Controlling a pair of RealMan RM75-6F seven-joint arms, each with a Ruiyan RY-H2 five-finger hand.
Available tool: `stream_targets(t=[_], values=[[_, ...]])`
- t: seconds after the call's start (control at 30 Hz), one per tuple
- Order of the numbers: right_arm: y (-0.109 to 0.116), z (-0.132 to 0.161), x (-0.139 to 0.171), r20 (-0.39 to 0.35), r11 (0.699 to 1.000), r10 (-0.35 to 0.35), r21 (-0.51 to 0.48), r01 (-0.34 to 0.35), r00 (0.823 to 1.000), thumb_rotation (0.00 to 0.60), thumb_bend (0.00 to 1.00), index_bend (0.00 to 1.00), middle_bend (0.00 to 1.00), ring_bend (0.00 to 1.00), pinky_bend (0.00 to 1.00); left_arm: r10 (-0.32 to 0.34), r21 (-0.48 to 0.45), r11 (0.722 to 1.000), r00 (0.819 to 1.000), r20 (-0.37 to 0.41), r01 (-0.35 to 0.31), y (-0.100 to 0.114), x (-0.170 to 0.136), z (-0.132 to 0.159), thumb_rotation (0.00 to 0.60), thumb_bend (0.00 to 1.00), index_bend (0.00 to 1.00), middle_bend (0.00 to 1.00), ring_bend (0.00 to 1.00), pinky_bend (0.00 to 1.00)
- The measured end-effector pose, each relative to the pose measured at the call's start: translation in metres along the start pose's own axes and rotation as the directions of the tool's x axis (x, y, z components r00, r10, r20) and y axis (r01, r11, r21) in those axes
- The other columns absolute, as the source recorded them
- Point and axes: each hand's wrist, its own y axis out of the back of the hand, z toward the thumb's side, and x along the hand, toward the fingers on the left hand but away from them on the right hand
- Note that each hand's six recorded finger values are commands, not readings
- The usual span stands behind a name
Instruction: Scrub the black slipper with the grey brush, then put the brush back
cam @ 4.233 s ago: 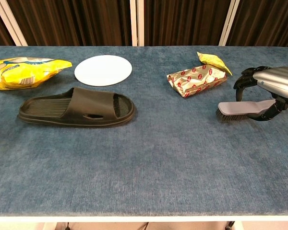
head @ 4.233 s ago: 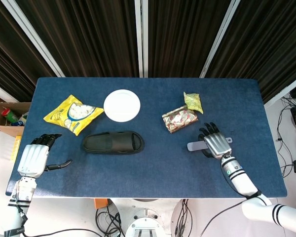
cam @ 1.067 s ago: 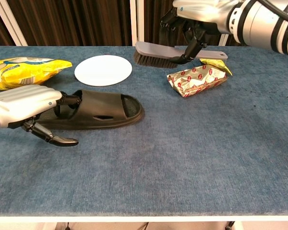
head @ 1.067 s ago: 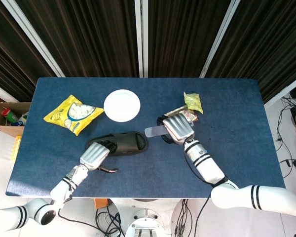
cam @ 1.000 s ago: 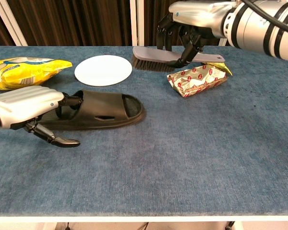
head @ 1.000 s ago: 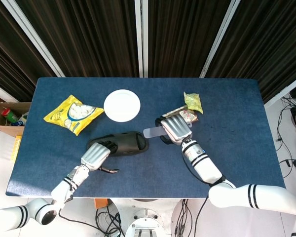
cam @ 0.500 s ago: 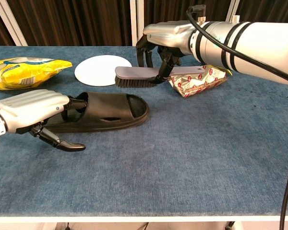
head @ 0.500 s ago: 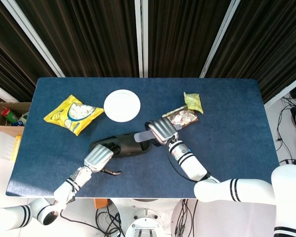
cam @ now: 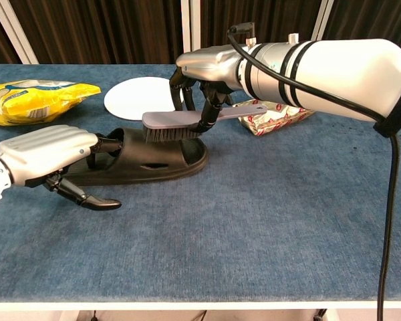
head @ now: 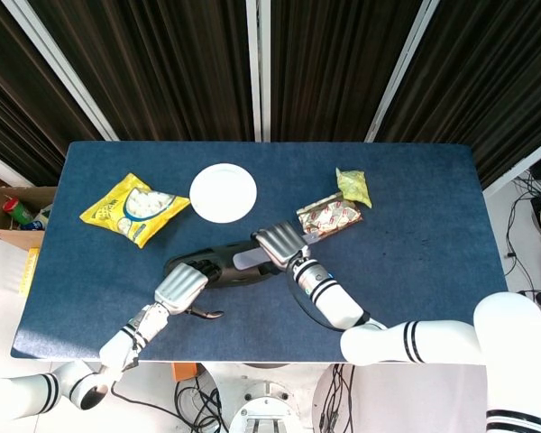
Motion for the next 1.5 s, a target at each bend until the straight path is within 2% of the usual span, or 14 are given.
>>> stream_targets(t=[0.3, 0.63, 1.07, 1.23, 1.33, 1.5], values=[[-0.001, 0.010, -0.011, -0.015, 1.000, 0.010, 0.018, -0.010, 1.000, 0.600, 0.48, 0.97, 0.71, 0.66, 0.71, -0.010, -0.006, 1.000, 1.000, -0.003, 0.009, -0.004, -0.002, -0.001, 0.243, 0.14, 0.24, 0.28, 0.23, 0.39], [0.000, 0.008, -0.023, 0.010, 0.999, 0.005, 0.049, -0.006, 1.000, 0.600, 0.48, 0.97, 0.71, 0.66, 0.71, -0.014, -0.014, 1.000, 1.000, 0.004, 0.014, -0.005, -0.003, 0.000, 0.244, 0.14, 0.24, 0.28, 0.23, 0.39], [0.012, 0.001, -0.039, 0.081, 0.990, -0.101, 0.106, 0.092, 0.992, 0.600, 0.49, 0.98, 0.71, 0.66, 0.71, -0.020, -0.027, 0.999, 1.000, -0.002, 0.020, -0.005, -0.005, -0.003, 0.245, 0.14, 0.24, 0.28, 0.23, 0.39], [0.018, 0.009, -0.033, 0.040, 0.990, -0.112, 0.087, 0.109, 0.993, 0.600, 0.51, 0.98, 0.71, 0.66, 0.71, -0.024, -0.030, 0.999, 1.000, 0.001, 0.025, -0.007, -0.004, -0.003, 0.242, 0.14, 0.24, 0.28, 0.23, 0.39], [0.019, 0.017, -0.025, -0.023, 0.993, -0.089, 0.071, 0.090, 0.996, 0.600, 0.54, 0.98, 0.71, 0.66, 0.71, -0.027, -0.031, 0.999, 1.000, 0.005, 0.027, -0.008, -0.003, -0.001, 0.243, 0.14, 0.24, 0.28, 0.23, 0.39], [0.009, 0.021, -0.009, -0.114, 0.994, -0.009, 0.111, 0.022, 0.993, 0.600, 0.56, 0.99, 0.71, 0.66, 0.71, -0.032, -0.036, 0.999, 0.999, 0.009, 0.033, -0.011, -0.001, 0.000, 0.241, 0.14, 0.24, 0.28, 0.23, 0.39]])
